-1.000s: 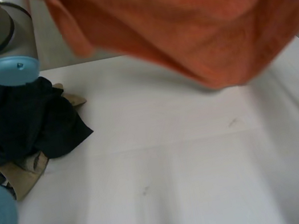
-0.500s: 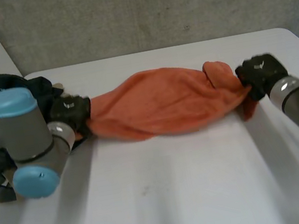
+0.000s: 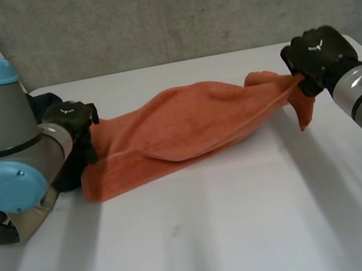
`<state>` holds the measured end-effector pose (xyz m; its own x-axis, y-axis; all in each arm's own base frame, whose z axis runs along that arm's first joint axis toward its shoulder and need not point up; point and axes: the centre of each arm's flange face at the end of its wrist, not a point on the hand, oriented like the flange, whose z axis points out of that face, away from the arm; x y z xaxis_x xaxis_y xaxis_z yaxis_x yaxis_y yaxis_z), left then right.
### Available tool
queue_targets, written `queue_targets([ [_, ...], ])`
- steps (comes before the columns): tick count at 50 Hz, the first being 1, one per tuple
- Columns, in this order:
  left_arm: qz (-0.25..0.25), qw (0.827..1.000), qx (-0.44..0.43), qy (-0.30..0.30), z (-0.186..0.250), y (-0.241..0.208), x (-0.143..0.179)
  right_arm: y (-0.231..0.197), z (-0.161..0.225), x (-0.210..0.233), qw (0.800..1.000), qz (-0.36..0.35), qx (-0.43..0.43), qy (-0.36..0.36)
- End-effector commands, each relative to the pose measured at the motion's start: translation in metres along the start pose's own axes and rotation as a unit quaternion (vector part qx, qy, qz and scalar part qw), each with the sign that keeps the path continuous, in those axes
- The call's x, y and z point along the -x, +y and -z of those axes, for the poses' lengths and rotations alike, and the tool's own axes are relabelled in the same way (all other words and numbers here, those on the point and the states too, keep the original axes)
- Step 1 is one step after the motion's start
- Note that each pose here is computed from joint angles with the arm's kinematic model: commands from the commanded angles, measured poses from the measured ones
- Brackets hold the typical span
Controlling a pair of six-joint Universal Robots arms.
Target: Fold the laundry.
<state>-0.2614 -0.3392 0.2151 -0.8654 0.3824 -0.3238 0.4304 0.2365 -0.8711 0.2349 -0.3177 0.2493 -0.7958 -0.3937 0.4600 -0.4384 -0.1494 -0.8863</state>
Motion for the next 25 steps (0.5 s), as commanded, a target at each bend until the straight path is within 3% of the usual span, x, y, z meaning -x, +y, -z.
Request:
queue_targets([
  [1, 0.014, 0.999, 0.049, 0.017, -0.022, 0.019, -0.014, -0.034, 0.008, -0.005, 0.999, -0.006, -0.048, 0.006],
  [14, 0.007, 0.995, 0.040, 0.089, -0.042, 0.033, -0.050, -0.115, 0.026, -0.017, 0.987, -0.045, -0.156, -0.002],
  [25, 0.002, 0.987, 0.031, 0.157, -0.036, 0.035, -0.078, -0.136, 0.027, -0.022, 0.984, -0.032, -0.176, 0.005],
])
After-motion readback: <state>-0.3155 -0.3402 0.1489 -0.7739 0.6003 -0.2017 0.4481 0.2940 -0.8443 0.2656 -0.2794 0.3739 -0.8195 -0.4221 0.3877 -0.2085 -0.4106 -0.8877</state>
